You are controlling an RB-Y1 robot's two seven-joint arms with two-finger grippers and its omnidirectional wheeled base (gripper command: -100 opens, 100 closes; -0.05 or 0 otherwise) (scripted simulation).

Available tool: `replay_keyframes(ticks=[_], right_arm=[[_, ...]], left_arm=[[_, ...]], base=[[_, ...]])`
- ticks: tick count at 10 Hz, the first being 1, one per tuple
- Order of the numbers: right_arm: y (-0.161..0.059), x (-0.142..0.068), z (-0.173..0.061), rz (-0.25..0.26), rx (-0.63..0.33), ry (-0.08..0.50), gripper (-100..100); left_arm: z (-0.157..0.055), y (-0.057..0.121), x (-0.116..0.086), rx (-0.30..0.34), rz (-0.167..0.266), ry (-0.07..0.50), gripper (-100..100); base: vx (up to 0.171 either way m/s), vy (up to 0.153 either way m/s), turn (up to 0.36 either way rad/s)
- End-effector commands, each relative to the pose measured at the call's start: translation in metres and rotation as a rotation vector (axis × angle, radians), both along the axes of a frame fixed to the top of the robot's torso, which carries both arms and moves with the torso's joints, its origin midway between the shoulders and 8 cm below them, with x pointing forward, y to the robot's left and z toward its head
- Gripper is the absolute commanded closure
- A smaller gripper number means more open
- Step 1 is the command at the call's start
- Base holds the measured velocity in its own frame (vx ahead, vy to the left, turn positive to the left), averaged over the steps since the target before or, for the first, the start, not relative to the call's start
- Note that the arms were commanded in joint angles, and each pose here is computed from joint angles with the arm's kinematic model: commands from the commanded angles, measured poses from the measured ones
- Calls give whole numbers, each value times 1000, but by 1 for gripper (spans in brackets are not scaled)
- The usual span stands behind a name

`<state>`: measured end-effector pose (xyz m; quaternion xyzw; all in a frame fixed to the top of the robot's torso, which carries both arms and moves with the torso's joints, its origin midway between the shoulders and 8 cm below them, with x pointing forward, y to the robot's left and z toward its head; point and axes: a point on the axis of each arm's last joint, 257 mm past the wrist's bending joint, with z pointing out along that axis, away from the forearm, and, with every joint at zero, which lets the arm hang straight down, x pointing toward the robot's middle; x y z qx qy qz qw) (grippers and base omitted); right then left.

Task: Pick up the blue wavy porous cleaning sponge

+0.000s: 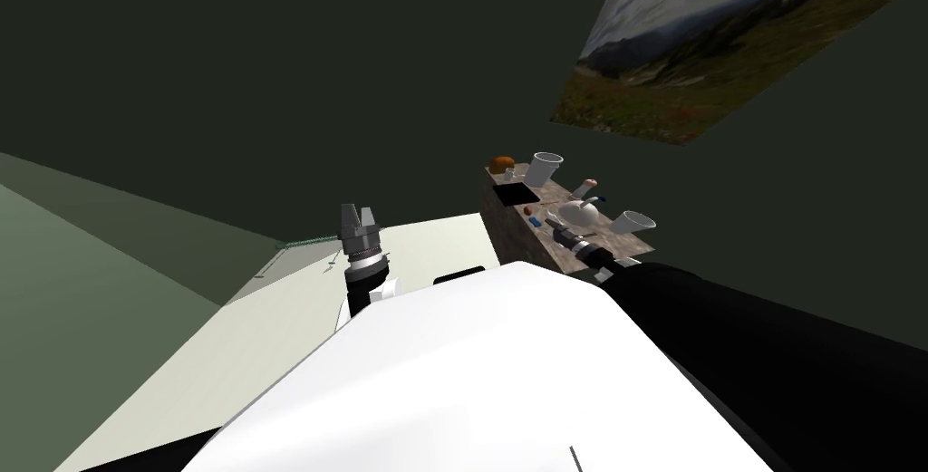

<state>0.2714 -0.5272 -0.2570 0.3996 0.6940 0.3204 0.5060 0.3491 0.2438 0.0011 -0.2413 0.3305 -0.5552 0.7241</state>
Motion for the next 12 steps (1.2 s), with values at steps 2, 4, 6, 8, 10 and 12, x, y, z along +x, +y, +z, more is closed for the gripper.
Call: replay_keyframes(ticks=[2, 4, 6, 8, 10, 12], right_arm=[[-21, -12, -14, 9, -65, 90, -100], [-34, -21, -21, 14, -106, 148, -100], [-58, -42, -37, 19, -177, 254, -100], [-70, -48, -39, 38, -228, 309, -100], [-90, -67, -50, 52, -300, 405, -100], [-99, -73, -52, 69, -345, 452, -100]], left_arm=[[0, 0, 0, 0, 0, 0, 0], [0, 0, 0, 0, 0, 0, 0], [0, 0, 0, 0, 0, 0, 0], [0, 0, 0, 0, 0, 0, 0], [0, 0, 0, 0, 0, 0, 0], [0, 0, 0, 0, 0, 0, 0]], base=[[-14, 9, 162], [-12, 10, 124], [-21, 4, 239], [-21, -1, 117], [-40, 2, 284], [-27, -8, 135]])
